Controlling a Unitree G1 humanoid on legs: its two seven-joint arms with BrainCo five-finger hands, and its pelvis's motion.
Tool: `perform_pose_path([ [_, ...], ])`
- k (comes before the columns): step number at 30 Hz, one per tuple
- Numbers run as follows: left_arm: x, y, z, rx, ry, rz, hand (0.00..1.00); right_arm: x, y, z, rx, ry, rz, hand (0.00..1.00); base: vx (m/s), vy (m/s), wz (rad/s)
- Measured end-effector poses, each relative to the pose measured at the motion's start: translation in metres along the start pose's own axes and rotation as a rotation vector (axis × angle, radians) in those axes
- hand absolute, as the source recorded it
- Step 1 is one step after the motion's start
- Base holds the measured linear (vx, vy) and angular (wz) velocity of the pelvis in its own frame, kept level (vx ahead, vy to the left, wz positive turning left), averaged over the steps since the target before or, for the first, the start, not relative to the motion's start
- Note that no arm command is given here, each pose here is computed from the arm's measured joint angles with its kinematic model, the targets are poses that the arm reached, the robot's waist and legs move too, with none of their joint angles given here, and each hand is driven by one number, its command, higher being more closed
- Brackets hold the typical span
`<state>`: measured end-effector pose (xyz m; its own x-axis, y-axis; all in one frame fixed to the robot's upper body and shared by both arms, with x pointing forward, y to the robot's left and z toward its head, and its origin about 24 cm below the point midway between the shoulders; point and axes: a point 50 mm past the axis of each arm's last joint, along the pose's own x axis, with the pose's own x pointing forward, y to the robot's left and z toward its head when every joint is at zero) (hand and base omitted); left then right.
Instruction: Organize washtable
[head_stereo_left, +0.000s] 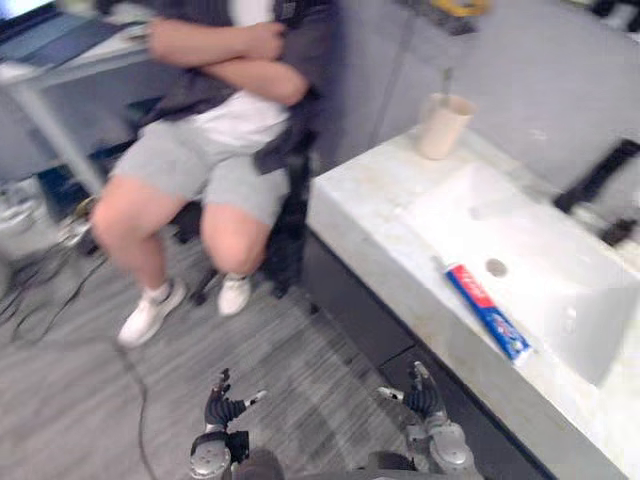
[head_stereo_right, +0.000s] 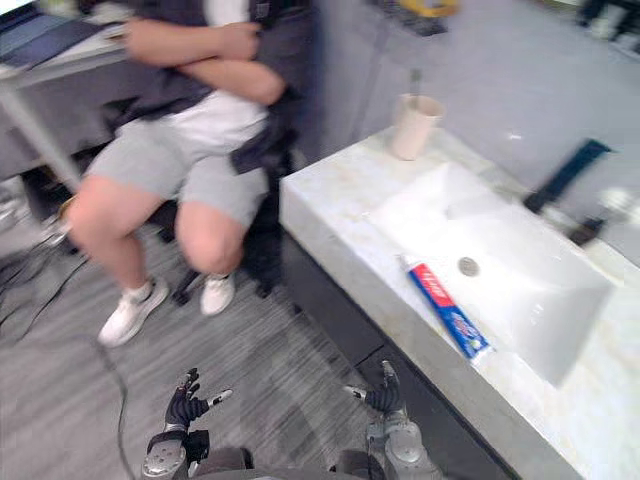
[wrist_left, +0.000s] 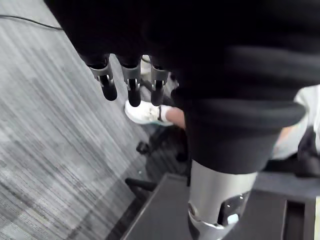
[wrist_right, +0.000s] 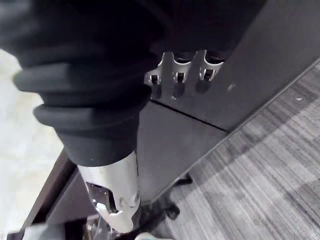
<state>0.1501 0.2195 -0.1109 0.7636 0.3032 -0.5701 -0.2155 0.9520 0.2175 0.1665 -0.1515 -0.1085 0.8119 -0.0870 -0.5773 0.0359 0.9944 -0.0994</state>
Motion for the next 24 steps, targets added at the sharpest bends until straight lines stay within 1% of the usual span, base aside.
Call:
perform_pose_path([
  [3,0.004,0.012,-0.003,0.015,0.028,0.029,0.0,-0.003,-0.007,-0.011,0.006,0.045,-0.025,0.0,0.23,0.138,-0.81],
  [5,0.001,0.012,-0.01,0.003,0.056,0.037,0.0,-0.008,-0.016,-0.021,0.013,0.075,-0.055,0.0,0.32,-0.001,-0.35],
  [7,-0.004,0.005,-0.018,-0.05,0.088,0.04,0.0,-0.014,-0.034,-0.041,-0.004,0.158,-0.099,0.0,0.41,-0.013,-0.92],
  [9,-0.008,-0.001,-0.022,-0.066,0.104,0.027,0.0,-0.014,-0.044,-0.045,-0.007,0.181,-0.126,0.0,0.32,0.022,-1.0],
  [11,-0.01,-0.009,-0.025,-0.08,0.118,0.006,0.0,-0.017,-0.055,-0.053,0.036,0.223,-0.173,0.0,0.31,0.033,-1.1],
  [16,-0.008,-0.012,-0.021,-0.093,0.106,0.005,0.0,-0.021,-0.072,-0.057,0.076,0.242,-0.255,0.0,0.3,0.16,-1.22],
  [17,-0.009,-0.013,-0.027,-0.104,0.145,0.015,0.0,-0.023,-0.078,-0.059,0.072,0.246,-0.274,0.0,0.21,0.161,-0.81],
  [18,-0.012,-0.007,-0.035,-0.098,0.18,0.035,0.0,-0.025,-0.078,-0.061,0.087,0.254,-0.29,0.0,0.26,0.236,-0.64],
  [21,-0.013,0.0,-0.039,-0.08,0.192,0.045,0.0,-0.032,-0.08,-0.069,0.139,0.276,-0.323,0.0,0.18,0.193,-0.26],
  [22,-0.021,0.007,-0.058,-0.02,0.264,0.036,0.0,-0.031,-0.077,-0.073,0.148,0.297,-0.316,0.0,0.02,0.035,-0.13],
  [24,-0.021,0.007,-0.058,-0.02,0.264,0.036,0.0,-0.031,-0.077,-0.073,0.148,0.298,-0.316,0.0,0.0,0.0,0.0],
])
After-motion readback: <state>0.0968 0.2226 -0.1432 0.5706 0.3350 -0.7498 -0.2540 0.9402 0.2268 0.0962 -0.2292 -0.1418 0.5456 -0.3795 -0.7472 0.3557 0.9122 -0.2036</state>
